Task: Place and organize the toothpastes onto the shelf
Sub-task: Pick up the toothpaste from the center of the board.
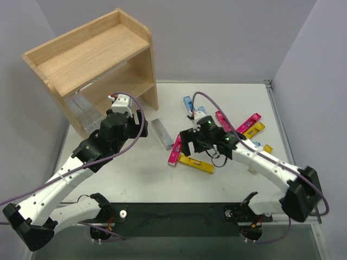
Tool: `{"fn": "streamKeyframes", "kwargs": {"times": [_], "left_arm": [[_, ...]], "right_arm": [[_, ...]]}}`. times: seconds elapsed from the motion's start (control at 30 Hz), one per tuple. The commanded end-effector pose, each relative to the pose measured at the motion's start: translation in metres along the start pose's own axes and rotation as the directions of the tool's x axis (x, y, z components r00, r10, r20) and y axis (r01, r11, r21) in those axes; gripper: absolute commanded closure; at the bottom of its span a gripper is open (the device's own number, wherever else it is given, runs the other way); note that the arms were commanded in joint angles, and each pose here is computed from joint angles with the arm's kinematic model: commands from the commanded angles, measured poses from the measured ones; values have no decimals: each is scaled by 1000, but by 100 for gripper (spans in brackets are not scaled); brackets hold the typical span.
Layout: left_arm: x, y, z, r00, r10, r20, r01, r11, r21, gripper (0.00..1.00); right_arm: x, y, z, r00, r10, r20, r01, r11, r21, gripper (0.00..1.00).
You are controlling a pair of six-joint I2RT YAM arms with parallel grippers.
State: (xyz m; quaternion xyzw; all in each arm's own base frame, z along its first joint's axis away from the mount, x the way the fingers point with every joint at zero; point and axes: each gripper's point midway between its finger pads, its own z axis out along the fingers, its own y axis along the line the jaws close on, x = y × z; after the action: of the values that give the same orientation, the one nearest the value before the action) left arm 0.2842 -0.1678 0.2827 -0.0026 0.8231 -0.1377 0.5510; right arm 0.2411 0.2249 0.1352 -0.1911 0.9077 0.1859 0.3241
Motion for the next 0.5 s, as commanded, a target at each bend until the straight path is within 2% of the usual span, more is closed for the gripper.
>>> {"fn": "streamKeyframes", "kwargs": {"times": [0.0,0.03,0.1,0.13,0.3,0.47], "left_arm": [[-31,15,-34,988,138,66,-138,990,0,14],[-30,16,-38,987,150,66,-150,989,6,13],[-30,22,-46,981,184,67,-185,983,6,12],[-28,23,-48,980,190,67,-191,982,9,12],[-27,32,-63,969,235,81,-237,971,15,11],[-21,40,-71,958,275,86,-277,961,14,10]], "right_arm": [[-57,26,38,979,-183,93,182,983,27,13],[-57,26,59,976,-206,76,203,978,44,13],[-73,37,75,969,-228,100,225,974,35,13],[-66,36,94,969,-241,62,238,970,41,14],[-86,37,133,958,-284,49,278,956,97,17],[-73,32,170,949,-314,-19,314,942,118,20]]}}
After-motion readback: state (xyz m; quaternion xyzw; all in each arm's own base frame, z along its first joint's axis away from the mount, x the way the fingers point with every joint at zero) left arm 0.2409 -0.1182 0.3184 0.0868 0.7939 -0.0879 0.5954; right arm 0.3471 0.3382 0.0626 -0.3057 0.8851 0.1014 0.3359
